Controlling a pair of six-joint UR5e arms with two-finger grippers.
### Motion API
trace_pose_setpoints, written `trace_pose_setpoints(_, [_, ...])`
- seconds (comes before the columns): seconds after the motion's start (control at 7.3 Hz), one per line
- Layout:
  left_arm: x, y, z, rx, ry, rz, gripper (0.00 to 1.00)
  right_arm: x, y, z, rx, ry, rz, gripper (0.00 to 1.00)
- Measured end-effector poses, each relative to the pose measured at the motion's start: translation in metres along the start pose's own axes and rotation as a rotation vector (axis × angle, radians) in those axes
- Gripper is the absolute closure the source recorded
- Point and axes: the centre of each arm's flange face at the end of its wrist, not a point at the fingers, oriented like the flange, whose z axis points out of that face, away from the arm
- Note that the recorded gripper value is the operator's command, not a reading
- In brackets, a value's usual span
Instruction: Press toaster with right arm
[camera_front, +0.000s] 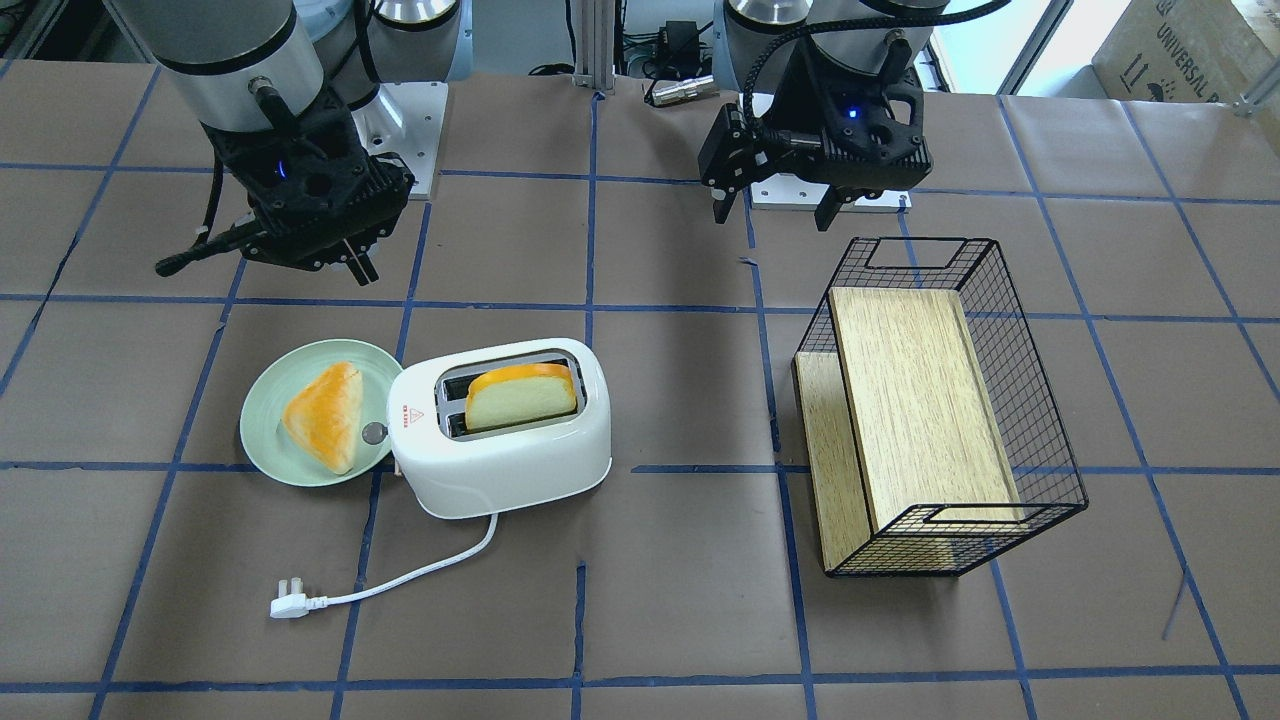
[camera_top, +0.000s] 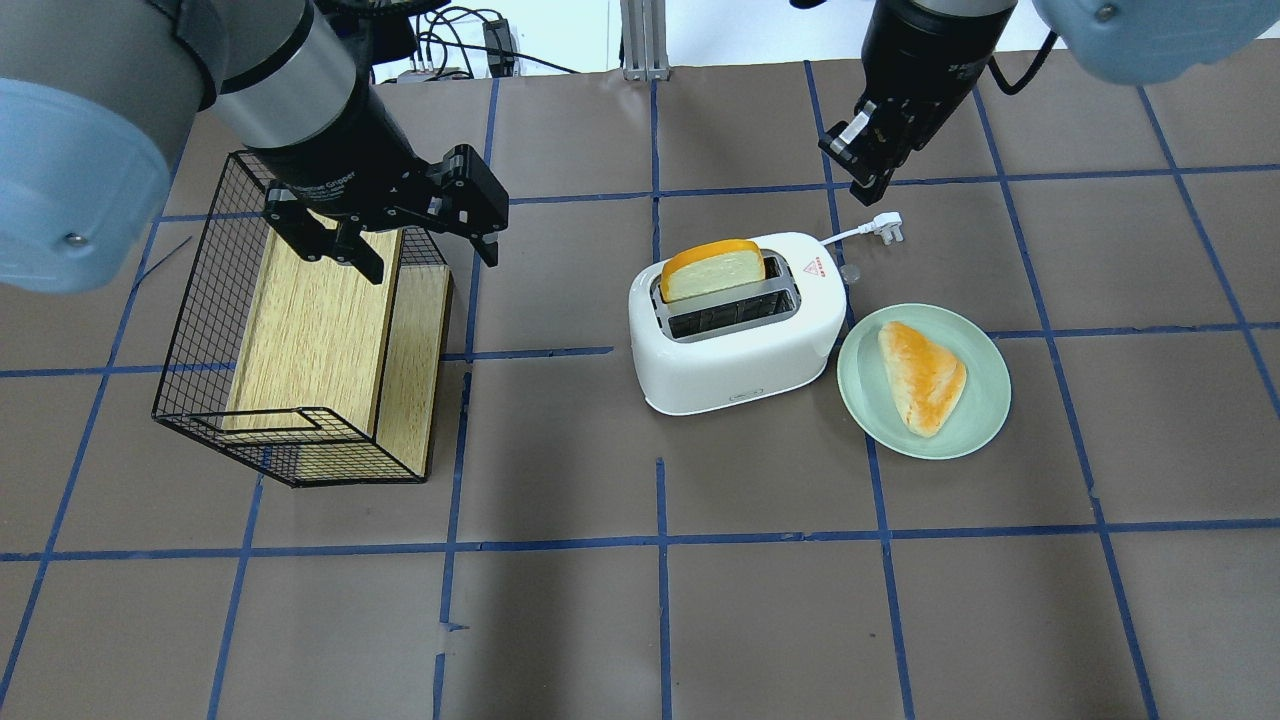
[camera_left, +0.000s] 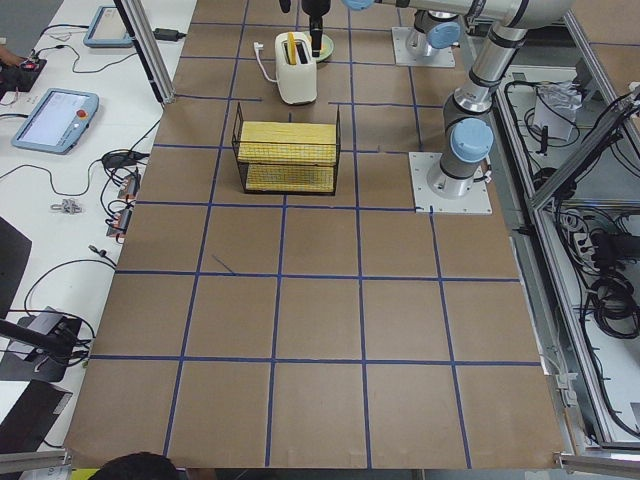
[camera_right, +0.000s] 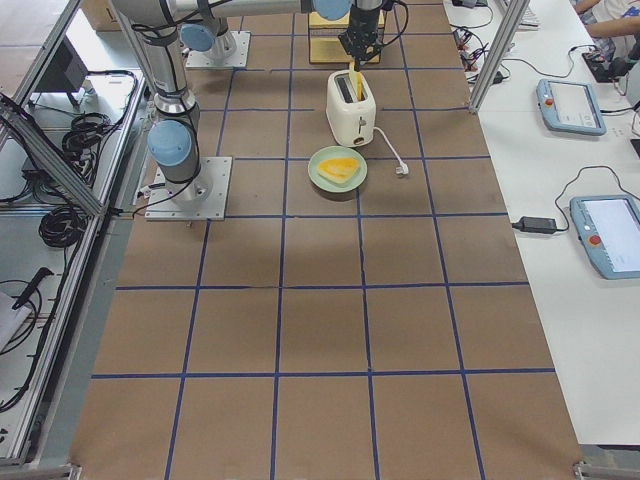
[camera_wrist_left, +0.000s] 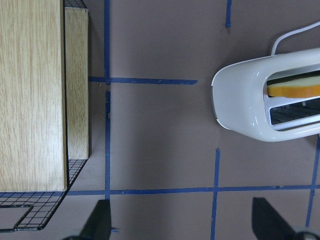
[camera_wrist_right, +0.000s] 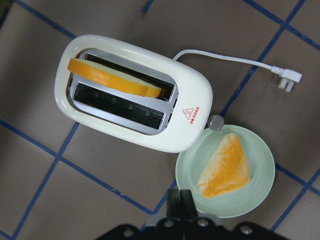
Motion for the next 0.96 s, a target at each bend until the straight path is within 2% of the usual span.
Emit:
trace_pose_setpoints(0.14, [0.0,0.0,0.0,0.0,0.0,0.0,0.0,0.006,0.003,0.0,-0.005,-0.002,0.114,0.25])
trace_pose_setpoints(0.27, [0.0,0.0,0.0,0.0,0.0,0.0,0.0,0.015,0.005,-0.001,-0.003,0.0,0.19,0.02])
trace_pose_setpoints(0.55, [0.0,0.0,0.0,0.0,0.0,0.0,0.0,0.028,0.007,-0.002,0.007,0.009,0.299,0.0])
trace_pose_setpoints(0.96, [0.0,0.0,0.0,0.0,0.0,0.0,0.0,0.044,0.011,0.0,-0.003,0.081,0.417,0.0])
